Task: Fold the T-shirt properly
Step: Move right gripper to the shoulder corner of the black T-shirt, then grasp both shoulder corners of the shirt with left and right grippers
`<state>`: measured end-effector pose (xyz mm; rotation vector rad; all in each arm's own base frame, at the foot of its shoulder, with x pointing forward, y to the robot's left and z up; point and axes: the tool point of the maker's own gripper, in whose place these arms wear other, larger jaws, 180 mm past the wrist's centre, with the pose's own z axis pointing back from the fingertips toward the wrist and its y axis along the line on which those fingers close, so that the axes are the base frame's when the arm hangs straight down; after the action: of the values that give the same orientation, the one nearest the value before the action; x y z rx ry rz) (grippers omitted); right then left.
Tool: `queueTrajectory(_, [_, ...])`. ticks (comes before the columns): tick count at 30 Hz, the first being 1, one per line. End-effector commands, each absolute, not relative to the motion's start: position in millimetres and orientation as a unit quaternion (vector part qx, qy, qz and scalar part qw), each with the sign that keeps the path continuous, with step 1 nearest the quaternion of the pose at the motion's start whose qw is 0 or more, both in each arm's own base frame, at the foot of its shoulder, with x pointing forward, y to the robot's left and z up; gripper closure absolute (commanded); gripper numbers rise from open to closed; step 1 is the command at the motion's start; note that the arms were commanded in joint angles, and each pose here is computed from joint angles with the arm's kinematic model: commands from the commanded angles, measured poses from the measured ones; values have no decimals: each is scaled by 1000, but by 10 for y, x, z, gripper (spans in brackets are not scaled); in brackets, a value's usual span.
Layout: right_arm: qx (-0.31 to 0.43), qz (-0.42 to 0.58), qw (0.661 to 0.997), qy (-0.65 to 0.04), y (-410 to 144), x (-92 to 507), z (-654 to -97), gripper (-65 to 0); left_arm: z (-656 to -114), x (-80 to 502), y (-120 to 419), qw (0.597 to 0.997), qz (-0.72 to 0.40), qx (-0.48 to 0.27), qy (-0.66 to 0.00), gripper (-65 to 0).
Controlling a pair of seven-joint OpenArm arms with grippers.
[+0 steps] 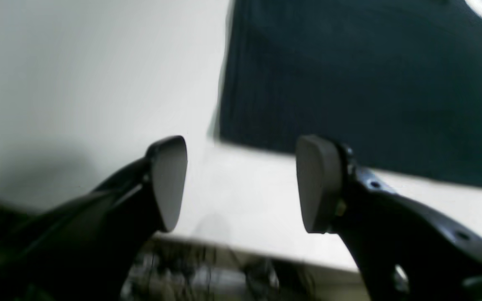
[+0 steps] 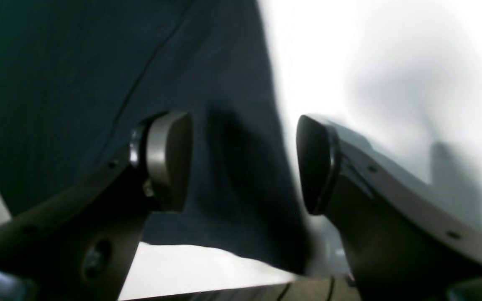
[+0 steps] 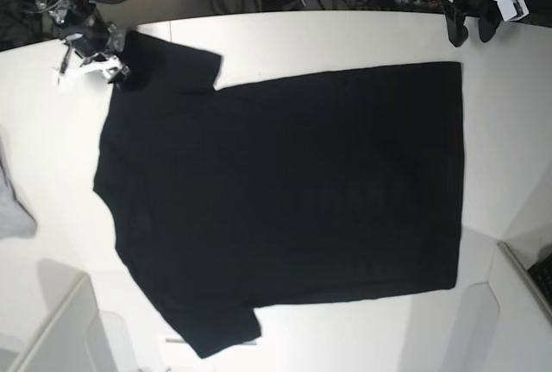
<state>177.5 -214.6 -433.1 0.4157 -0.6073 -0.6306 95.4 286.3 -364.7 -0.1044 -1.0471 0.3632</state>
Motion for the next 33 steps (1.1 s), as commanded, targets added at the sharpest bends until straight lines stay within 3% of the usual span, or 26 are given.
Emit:
queueTrajectory(1, [197,-297,894,-271,-2124,1685,-4375,-369,-3563,1044,2895,837,185,-59,-512,-385])
queueTrajectory(16, [210,-275,907,-241,-1938,1592,-4488,-365,-3653,1189,3108,846,226,-102,-472,-385])
queueTrajectory(29, [208,-284,908,-226,-1961,1536,-4602,-11,-3683,1222,3274,853,242,-89,-454,-374])
queueTrajectory(33, [208,-286,908,-226,-1963,1542,-4600,0,-3685,1231,3266,853,242,-90,-454,-372])
